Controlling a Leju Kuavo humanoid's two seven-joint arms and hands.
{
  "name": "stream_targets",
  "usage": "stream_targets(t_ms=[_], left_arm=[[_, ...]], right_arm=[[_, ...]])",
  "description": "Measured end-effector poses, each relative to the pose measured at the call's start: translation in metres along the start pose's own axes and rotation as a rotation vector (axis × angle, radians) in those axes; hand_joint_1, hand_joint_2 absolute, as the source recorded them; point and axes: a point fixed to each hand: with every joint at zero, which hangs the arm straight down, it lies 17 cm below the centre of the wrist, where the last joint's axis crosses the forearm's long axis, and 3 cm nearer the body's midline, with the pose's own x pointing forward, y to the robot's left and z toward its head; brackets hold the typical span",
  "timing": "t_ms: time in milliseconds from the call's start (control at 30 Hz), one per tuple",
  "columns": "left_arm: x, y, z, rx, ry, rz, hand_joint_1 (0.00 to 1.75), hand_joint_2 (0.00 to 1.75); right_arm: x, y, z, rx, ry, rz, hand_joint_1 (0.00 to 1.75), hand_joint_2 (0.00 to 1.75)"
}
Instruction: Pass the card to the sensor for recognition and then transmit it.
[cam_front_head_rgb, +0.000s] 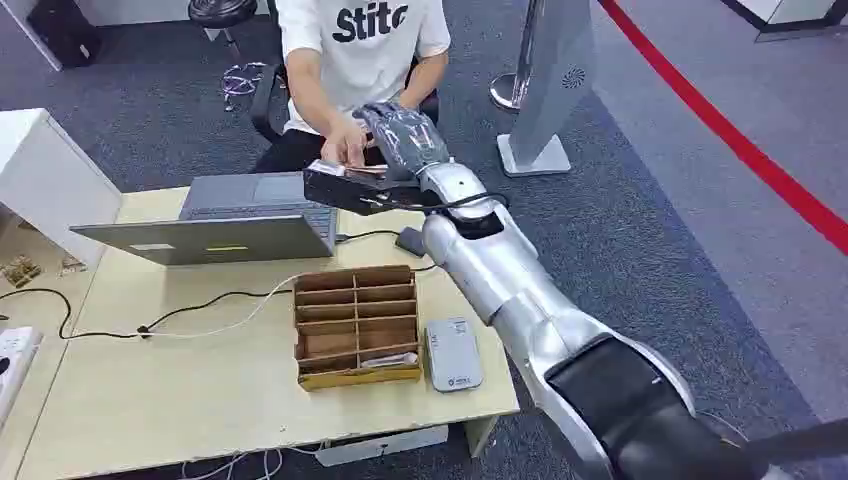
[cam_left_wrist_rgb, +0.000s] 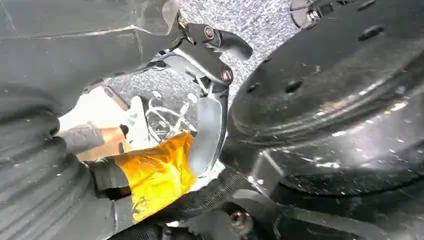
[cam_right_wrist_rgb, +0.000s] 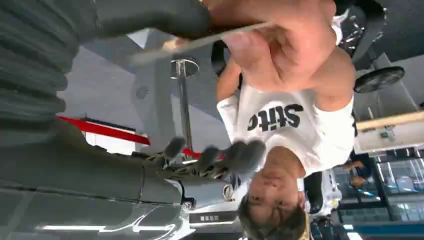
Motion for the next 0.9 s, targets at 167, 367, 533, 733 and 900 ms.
stream_targets(t_ms=[167, 367, 533, 733, 900], left_arm=[[-0.001, 0.001, 0.0, 0.001, 0.004, -0.009, 0.0, 1.75], [-0.002, 0.002, 0.0, 0.001, 0.006, -0.017, 0.0, 1.75], [0.0, -0.001, -0.001, 0.003, 0.001, 0.004, 0.0, 1.75], [0.0, -0.015, -0.006, 0.022, -0.01, 0.059, 0.0, 1.75], [-0.002, -0.024, -0.009, 0.043, -0.018, 0.133, 0.0, 1.75]], right_arm=[[-0.009, 0.009, 0.003, 0.022, 0.022, -0.016, 1.75, 1.75], [-0.011, 0.011, 0.004, 0.026, 0.013, -0.034, 1.75, 1.75], [0.023, 0.002, 0.012, -0.06, -0.152, -0.159, 1.75, 1.75], [0.058, 0.01, 0.079, -0.197, -0.272, -0.372, 1.75, 1.75], [0.043, 0.017, 0.144, -0.285, -0.257, -0.511, 1.75, 1.75]])
